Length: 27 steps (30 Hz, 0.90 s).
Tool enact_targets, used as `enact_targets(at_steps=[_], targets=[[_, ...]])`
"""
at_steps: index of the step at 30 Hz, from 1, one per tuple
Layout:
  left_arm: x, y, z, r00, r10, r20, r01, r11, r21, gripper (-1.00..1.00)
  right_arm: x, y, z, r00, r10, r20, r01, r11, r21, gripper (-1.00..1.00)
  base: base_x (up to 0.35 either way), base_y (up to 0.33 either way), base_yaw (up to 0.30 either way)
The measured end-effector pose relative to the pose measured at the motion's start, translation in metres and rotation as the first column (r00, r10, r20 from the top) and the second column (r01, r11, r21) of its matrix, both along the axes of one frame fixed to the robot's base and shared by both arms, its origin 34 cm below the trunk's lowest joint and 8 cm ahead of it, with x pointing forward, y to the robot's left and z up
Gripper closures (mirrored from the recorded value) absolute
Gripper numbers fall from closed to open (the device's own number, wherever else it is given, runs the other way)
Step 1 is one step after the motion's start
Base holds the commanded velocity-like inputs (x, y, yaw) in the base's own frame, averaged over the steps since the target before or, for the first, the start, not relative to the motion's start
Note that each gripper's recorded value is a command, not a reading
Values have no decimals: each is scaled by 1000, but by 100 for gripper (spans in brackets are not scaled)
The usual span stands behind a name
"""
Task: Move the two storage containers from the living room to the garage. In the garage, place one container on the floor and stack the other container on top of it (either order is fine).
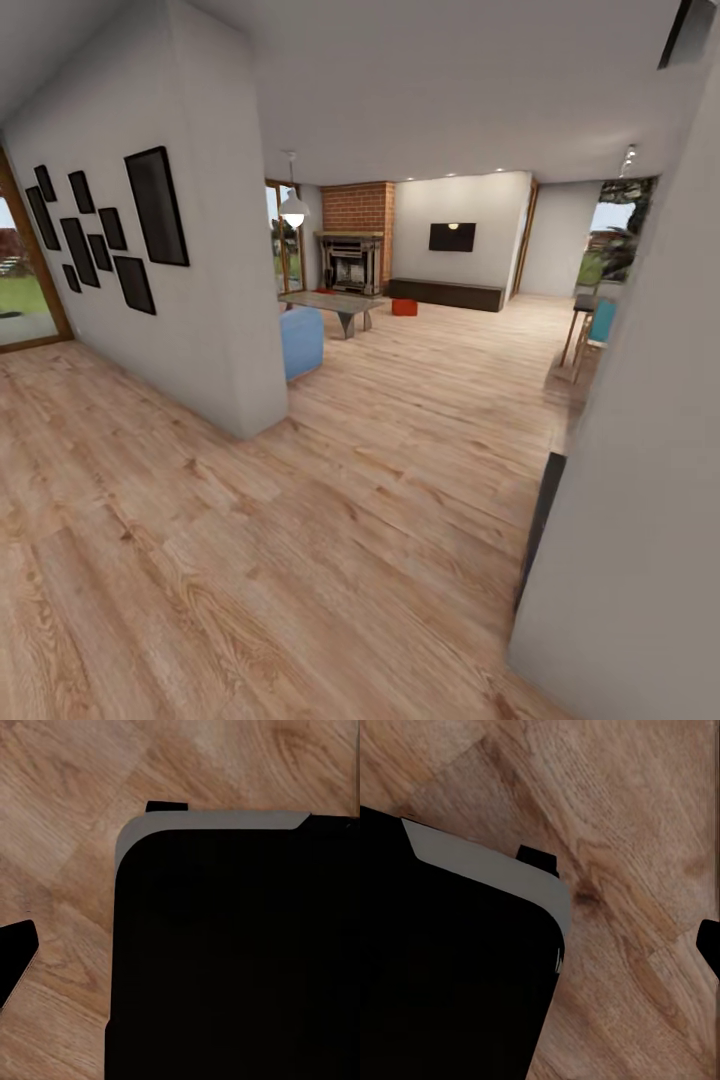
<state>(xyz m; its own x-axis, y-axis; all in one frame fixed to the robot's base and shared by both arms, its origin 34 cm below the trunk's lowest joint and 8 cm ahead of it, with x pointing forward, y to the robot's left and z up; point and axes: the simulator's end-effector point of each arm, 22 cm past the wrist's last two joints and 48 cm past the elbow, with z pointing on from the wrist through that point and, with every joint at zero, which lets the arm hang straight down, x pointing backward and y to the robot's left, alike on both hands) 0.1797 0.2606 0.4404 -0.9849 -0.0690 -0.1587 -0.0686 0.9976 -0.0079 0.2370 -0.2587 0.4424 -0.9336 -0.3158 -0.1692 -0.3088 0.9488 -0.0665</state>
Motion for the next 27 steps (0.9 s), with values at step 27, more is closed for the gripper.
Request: enact_targets(at_steps=[27], targets=[[0,0,0,1000,0,0,0,1000,0,-100,0,2,0,1000,0,-2,0,1000,3,-100,322,0,84]])
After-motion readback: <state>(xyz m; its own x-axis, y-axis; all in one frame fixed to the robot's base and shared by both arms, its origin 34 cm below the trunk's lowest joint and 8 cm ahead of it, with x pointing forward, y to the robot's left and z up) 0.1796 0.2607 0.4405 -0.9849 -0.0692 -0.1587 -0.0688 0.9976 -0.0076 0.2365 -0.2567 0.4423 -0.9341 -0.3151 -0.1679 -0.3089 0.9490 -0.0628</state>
